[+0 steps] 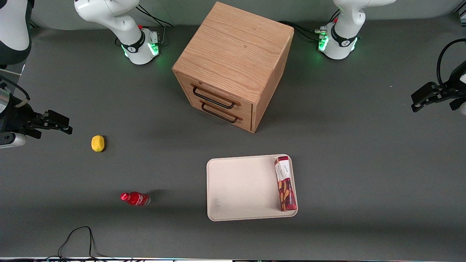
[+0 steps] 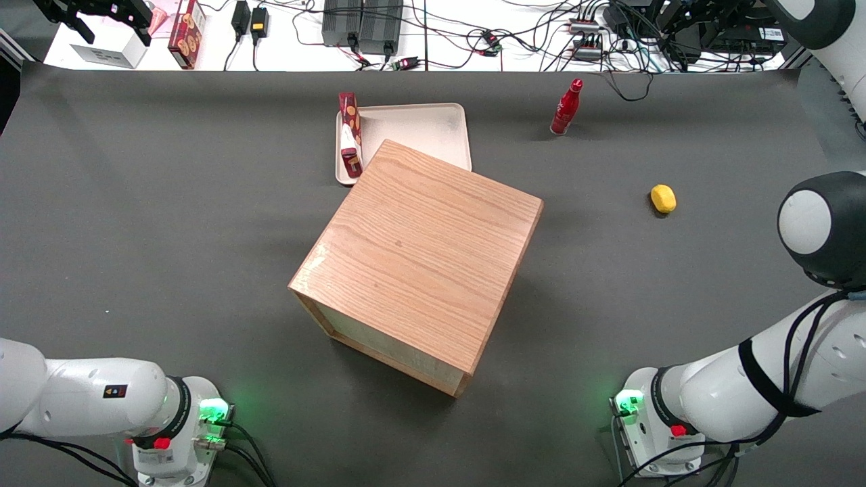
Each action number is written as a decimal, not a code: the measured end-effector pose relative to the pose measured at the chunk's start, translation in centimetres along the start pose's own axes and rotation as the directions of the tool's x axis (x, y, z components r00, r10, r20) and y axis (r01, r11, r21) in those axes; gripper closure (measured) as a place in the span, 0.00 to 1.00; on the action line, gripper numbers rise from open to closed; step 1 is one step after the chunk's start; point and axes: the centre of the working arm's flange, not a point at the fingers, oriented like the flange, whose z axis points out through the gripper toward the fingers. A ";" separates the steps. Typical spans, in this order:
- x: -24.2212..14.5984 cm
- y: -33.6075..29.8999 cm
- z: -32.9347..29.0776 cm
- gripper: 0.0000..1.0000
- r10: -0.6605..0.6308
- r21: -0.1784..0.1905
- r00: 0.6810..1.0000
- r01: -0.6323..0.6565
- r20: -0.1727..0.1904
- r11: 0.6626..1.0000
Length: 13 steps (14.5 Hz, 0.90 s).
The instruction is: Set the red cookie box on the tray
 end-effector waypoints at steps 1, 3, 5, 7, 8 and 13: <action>0.0 -0.2 0.1 0.00 -0.004 0.000 1.000 0.004 -0.001 1.000; 0.1 -1.1 0.0 0.00 -0.017 0.001 1.000 0.017 -0.008 1.000; 0.0 -1.7 -0.3 0.00 -0.015 -0.003 1.000 0.015 -0.013 1.000; -0.1 -2.0 -0.3 0.00 -0.017 -0.031 1.000 0.017 -0.009 0.999; -0.2 -1.9 -0.2 0.00 -0.017 -0.042 1.000 0.017 0.000 0.999; -0.7 0.9 -0.3 0.00 -0.022 -0.047 0.999 0.023 0.025 0.999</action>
